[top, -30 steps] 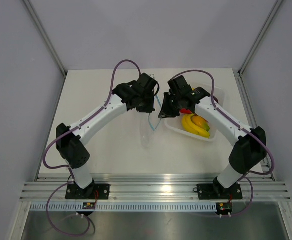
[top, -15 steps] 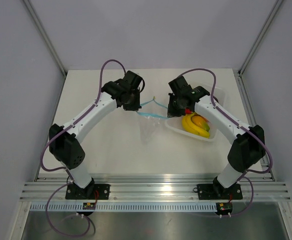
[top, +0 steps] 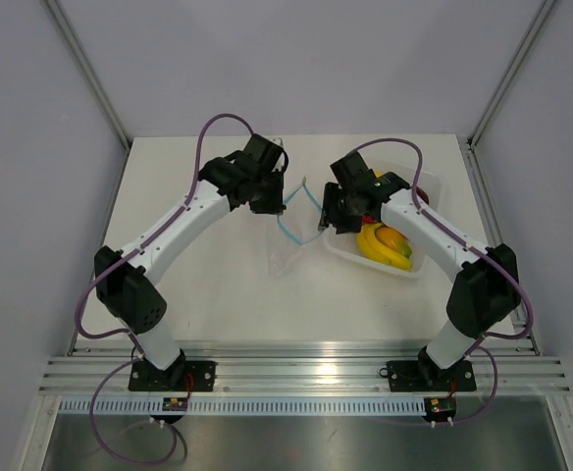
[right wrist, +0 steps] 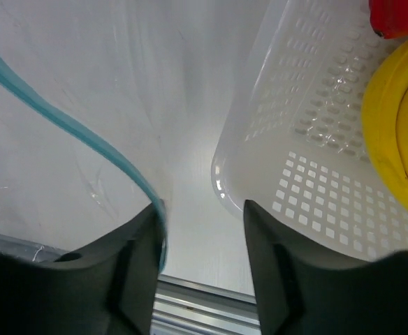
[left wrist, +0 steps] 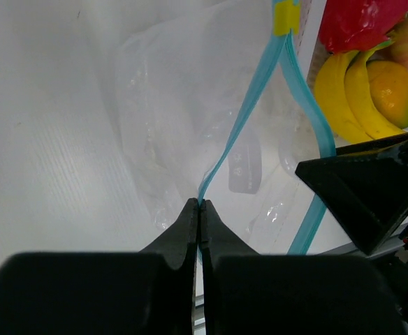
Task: Place the food in the zip-top bag and seal the zipper
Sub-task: Open the zipper of the food storage bag.
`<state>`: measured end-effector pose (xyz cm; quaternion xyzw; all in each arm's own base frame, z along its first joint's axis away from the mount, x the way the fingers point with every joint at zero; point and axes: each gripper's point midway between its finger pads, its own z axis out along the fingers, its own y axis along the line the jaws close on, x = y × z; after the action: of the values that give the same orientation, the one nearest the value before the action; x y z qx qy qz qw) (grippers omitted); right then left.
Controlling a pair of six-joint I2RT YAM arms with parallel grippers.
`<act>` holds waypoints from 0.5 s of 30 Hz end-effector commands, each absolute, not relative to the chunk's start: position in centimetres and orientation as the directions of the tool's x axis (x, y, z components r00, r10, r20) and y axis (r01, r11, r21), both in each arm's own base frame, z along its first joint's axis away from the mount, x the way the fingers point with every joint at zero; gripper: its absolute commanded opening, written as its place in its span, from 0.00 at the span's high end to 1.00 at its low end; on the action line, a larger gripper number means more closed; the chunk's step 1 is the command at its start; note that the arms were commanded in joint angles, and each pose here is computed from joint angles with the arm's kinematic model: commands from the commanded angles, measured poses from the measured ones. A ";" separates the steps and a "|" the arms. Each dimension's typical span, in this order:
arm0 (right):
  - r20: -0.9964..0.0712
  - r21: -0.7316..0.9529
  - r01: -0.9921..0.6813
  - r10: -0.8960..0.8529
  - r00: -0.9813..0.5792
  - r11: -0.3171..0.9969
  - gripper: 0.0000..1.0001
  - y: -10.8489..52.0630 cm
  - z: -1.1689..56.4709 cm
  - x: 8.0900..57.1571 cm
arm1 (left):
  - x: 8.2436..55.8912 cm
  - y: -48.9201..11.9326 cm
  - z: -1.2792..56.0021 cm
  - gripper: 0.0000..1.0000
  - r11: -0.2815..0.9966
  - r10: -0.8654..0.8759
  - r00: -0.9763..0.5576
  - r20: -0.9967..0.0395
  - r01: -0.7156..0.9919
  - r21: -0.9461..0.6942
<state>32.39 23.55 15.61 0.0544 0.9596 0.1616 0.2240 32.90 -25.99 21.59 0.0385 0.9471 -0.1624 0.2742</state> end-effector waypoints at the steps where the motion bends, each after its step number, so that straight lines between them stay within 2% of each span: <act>1: -0.481 0.336 -0.043 0.132 -0.867 0.941 0.40 23.2 18.7 33.1 | 34.1 -26.9 23.1 1.00 0.939 -0.014 -0.822 -0.569 0.185 -0.291; 3: -0.513 0.334 -0.070 0.119 -0.850 0.940 0.31 22.4 20.2 32.8 | 34.4 -26.4 22.9 1.00 0.950 -0.005 -0.822 -0.569 0.173 -0.259; 7: -0.572 0.282 -0.061 0.116 -0.812 0.958 0.30 19.4 22.1 32.5 | 34.7 -25.9 22.9 1.00 0.960 0.011 -0.815 -0.579 0.171 -0.223; 10: -0.588 0.268 0.009 0.171 -0.791 0.963 0.31 15.8 22.7 32.3 | 34.9 -25.8 23.0 1.00 0.962 0.018 -0.813 -0.582 0.173 -0.211; 15: -0.518 0.175 0.132 0.206 -0.830 0.976 0.30 10.7 19.3 32.4 | 34.9 -25.7 23.2 1.00 0.963 0.036 -0.812 -0.583 0.185 -0.198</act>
<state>33.18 13.49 22.10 0.0886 0.9365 0.1237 0.3159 33.94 -25.74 21.44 0.0493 0.9518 -0.1280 0.2744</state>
